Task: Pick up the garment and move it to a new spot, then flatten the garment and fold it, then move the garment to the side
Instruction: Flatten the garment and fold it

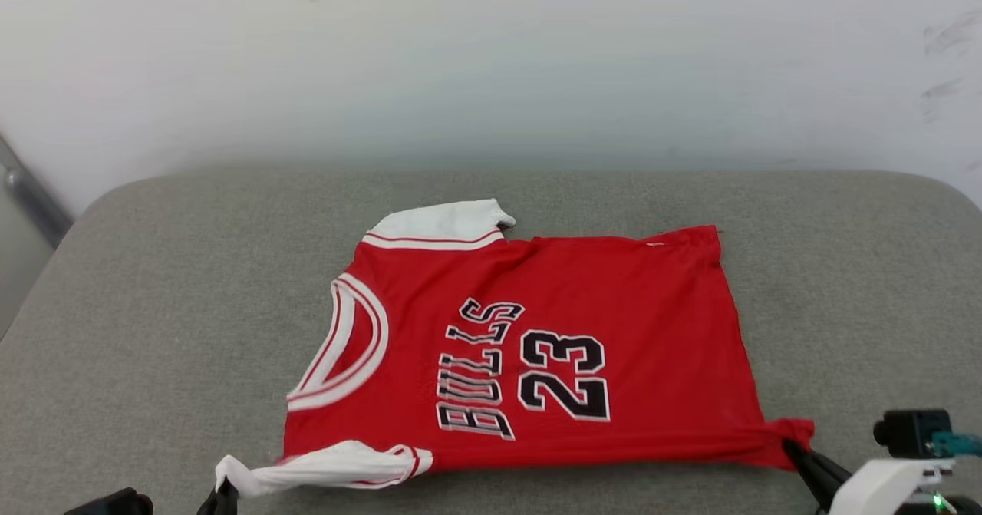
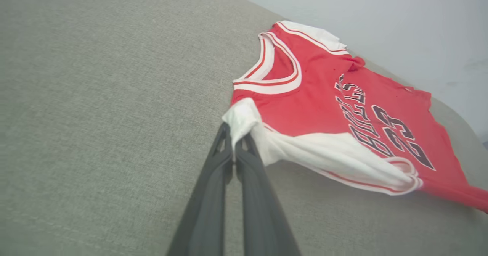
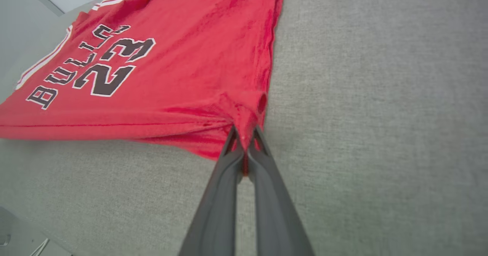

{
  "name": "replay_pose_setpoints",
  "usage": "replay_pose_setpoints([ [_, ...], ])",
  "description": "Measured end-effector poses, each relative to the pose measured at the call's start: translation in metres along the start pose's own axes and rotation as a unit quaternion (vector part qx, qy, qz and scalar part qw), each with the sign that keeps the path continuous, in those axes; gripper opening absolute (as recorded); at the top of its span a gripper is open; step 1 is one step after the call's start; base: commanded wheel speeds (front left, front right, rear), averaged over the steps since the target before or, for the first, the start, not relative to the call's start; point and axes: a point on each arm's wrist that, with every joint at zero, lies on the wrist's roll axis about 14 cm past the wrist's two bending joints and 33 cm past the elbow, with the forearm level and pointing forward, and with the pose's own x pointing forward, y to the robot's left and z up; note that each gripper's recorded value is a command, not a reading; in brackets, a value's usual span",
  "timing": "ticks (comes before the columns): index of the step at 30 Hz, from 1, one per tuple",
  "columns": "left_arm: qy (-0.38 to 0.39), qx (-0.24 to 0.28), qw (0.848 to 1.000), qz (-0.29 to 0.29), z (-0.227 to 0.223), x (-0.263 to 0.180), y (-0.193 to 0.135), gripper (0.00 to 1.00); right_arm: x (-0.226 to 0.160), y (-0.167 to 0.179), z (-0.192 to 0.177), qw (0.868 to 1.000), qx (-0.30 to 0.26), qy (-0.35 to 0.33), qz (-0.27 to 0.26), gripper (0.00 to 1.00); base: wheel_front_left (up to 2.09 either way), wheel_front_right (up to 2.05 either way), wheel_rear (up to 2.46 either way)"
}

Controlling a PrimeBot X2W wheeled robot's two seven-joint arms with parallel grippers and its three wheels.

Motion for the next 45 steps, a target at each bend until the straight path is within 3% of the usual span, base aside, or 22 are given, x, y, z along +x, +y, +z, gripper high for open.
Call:
replay_pose_setpoints([
  [6,-0.017,0.009,1.0,-0.022,0.021,0.002,-0.017,0.0,-0.004,0.004,-0.01,1.0,0.007,0.025,-0.004,0.0,0.0,0.0,0.0],
  [16,-0.033,0.016,0.996,-0.079,0.042,0.069,-0.058,0.0,0.026,0.016,0.02,0.998,-0.046,0.034,-0.002,0.0,0.0,0.0,0.0],
  [20,-0.01,0.026,0.996,-0.087,0.031,0.101,-0.066,0.0,0.047,0.017,0.028,0.998,-0.057,0.041,0.001,0.0,0.0,0.0,0.0],
  [27,0.059,0.04,0.994,-0.085,-0.011,0.137,-0.064,0.0,0.076,0.011,0.009,0.995,-0.064,0.078,-0.001,0.0,0.0,0.0,0.0],
  [28,0.07,0.04,0.993,-0.084,-0.017,0.14,-0.063,0.0,0.079,0.011,0.006,0.995,-0.064,0.083,0.0,0.04,0.0,0.0,0.0],
  [29,0.07,0.04,0.993,-0.084,-0.017,0.14,-0.063,0.0,0.079,0.011,0.006,0.995,-0.064,0.083,0.0,0.19,0.0,0.0,0.0],
  [30,0.084,0.039,0.992,-0.085,-0.026,0.141,-0.064,0.21,0.08,0.01,0.003,0.994,-0.063,0.086,-0.001,0.38,0.0,0.0,0.0],
  [31,0.099,0.036,0.991,-0.083,-0.034,0.142,-0.062,0.4,0.081,0.01,0.001,0.994,-0.062,0.087,-0.001,0.82,0.0,0.0,0.0],
  [32,0.109,0.033,0.99,-0.081,-0.041,0.142,-0.06,0.9,0.082,0.01,-0.002,0.994,-0.059,0.088,-0.001,1.0,0.0,0.0,0.0],
  [33,0.109,0.033,0.99,-0.081,-0.041,0.142,-0.06,1.0,0.082,0.01,-0.002,0.994,-0.059,0.088,-0.001,1.0,0.0,0.0,0.0],
  [38,0.11,0.03,0.991,-0.077,-0.042,0.141,-0.056,1.0,0.077,0.013,0.004,0.997,-0.06,0.053,0.003,1.0,0.0,0.0,0.0],
  [45,0.084,0.036,0.992,-0.081,-0.017,0.133,-0.051,1.0,0.054,0.019,0.043,0.994,-0.081,-0.068,0.011,1.0,0.0,0.0,0.0],
])
